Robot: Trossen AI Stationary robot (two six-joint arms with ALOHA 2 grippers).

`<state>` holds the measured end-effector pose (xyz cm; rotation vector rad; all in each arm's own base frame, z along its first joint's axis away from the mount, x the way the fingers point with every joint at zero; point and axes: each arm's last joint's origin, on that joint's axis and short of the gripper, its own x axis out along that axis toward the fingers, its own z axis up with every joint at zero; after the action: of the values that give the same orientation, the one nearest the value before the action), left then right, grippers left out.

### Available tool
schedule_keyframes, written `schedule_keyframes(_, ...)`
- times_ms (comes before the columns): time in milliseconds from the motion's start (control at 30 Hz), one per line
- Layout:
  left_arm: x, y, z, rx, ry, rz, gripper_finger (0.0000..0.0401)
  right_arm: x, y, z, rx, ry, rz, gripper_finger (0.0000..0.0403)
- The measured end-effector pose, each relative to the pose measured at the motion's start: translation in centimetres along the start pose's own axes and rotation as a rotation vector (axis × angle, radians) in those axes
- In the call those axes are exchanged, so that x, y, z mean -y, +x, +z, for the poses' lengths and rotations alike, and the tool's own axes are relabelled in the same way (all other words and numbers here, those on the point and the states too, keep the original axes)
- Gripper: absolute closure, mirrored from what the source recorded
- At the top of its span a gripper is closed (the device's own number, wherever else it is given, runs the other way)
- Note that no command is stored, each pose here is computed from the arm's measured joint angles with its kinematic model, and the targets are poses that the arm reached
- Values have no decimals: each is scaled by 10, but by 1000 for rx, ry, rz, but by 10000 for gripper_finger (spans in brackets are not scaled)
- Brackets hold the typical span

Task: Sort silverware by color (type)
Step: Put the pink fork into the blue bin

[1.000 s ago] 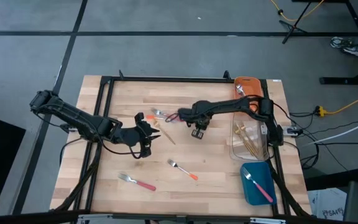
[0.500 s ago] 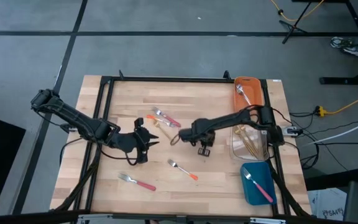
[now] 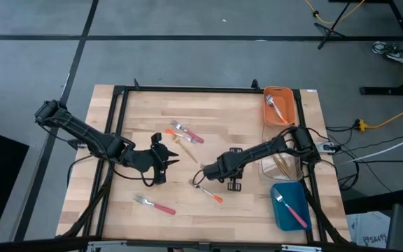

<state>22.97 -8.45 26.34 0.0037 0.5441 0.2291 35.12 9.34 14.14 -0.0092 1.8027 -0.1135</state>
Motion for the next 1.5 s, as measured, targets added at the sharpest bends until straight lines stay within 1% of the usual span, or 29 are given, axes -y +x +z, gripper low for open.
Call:
schedule_keyframes(100, 0, 0, 0, 0, 0, 0, 316, -6, 0, -2, 5, -18, -5, 364)
schedule_keyframes(333, 0, 0, 0, 0, 0, 0, 316, -6, 0, -2, -7, -8, 30, 363)
schedule_keyframes(900, 0, 0, 0, 0, 0, 0, 316, -7, 0, -2, -13, -30, 46, 362)
schedule_keyframes(1000, 0, 0, 0, 0, 0, 0, 316, -7, 0, -2, -12, -31, 46, 345)
schedule_keyframes(1133, 0, 0, 0, 0, 0, 0, 316, -7, 1, -1, -8, -32, 46, 304)
schedule_keyframes(1233, 0, 0, 0, 0, 0, 0, 316, -7, 1, -1, -8, -33, 39, 281)
schedule_keyframes(1367, 0, 0, 0, 0, 0, 0, 316, -6, 1, -2, -16, -32, 41, 271)
schedule_keyframes(1500, 0, 0, 0, 0, 0, 0, 316, -5, -8, -4, -54, -31, 29, 270)
